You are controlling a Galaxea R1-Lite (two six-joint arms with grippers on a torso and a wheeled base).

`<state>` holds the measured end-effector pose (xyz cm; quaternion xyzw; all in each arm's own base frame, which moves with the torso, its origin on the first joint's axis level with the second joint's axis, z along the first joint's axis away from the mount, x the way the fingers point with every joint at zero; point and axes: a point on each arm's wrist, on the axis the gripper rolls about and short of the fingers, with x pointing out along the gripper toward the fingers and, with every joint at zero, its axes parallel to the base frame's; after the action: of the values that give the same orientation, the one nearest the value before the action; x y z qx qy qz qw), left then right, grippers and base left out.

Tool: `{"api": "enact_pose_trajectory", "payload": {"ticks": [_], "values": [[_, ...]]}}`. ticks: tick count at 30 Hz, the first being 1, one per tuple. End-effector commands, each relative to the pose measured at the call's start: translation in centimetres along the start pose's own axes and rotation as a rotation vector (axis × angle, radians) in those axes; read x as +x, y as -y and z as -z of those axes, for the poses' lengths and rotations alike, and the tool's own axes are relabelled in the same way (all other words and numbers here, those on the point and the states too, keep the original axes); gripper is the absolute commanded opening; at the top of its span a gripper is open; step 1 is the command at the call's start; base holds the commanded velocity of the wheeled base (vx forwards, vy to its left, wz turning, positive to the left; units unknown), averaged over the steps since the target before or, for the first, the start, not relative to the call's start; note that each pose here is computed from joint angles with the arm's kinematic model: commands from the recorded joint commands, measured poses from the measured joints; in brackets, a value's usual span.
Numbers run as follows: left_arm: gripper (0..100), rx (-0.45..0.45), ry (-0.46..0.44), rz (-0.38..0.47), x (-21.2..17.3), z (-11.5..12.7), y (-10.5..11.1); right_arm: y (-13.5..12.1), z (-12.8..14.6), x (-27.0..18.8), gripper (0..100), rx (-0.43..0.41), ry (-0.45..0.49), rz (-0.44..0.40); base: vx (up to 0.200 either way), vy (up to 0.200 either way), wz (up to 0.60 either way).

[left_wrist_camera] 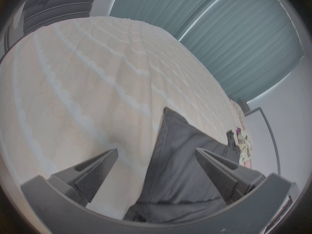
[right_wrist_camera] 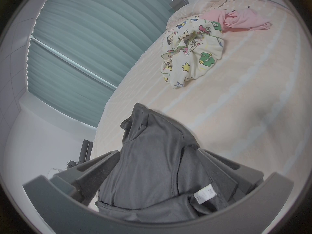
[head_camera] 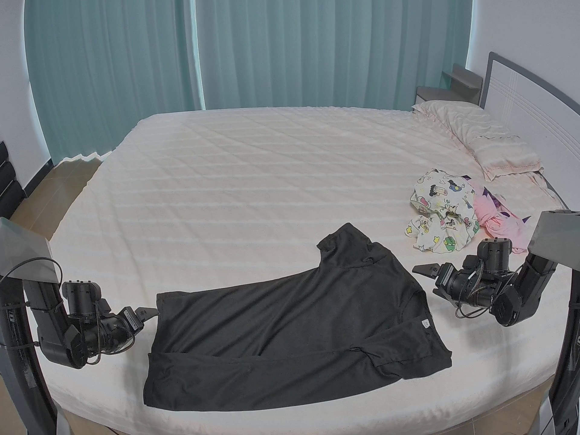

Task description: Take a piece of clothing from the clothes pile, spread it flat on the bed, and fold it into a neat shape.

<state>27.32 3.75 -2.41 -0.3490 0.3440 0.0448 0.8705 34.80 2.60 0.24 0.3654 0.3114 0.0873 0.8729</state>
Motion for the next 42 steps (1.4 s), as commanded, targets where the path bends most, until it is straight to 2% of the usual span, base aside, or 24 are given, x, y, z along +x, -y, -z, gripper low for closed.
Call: {"api": "enact_pose_trajectory", "payload": {"ticks": [1, 6, 18, 20, 28, 34, 38, 42], "values": [[100, -0.055, 0.034, 0.012, 0.1, -0.9, 0.0, -0.1, 0.2, 0.1, 100, -0.002, -0.008, -0.002, 0.000, 0.000, 0.00], [100, -0.081, 0.034, 0.016, 0.1, -0.9, 0.2, 0.0, 0.3, 0.1, 100, -0.001, -0.011, 0.001, 0.000, 0.000, 0.00], [100, -0.060, -0.002, 0.016, -0.2, 0.2, 0.6, -0.1, 0.6, 0.2, 100, -0.002, -0.020, 0.002, 0.000, -0.200, 0.00], [100, -0.057, 0.003, 0.022, -0.3, 0.1, 0.8, -0.1, 0.6, 0.2, 100, -0.002, -0.020, 0.002, 0.000, 0.000, 0.00], [100, -0.018, 0.122, 0.095, 0.0, -1.9, 2.0, -0.4, 1.0, 0.4, 100, -0.009, -0.030, -0.005, 0.000, 0.000, 0.00], [100, -0.006, 0.148, 0.093, 1.0, -2.5, 2.0, -0.7, 1.5, 0.3, 100, -0.014, -0.042, -0.006, 0.000, 0.000, 0.00], [100, 0.086, 0.179, 0.052, 1.8, -2.8, 1.9, -0.9, 1.5, 0.2, 100, -0.015, -0.042, -0.007, 0.000, 0.000, 0.00], [100, 0.169, 0.168, 0.016, 2.9, -3.0, 1.0, -0.8, 1.6, 0.1, 100, -0.013, -0.047, -0.005, 0.000, 0.000, 0.00]]}}
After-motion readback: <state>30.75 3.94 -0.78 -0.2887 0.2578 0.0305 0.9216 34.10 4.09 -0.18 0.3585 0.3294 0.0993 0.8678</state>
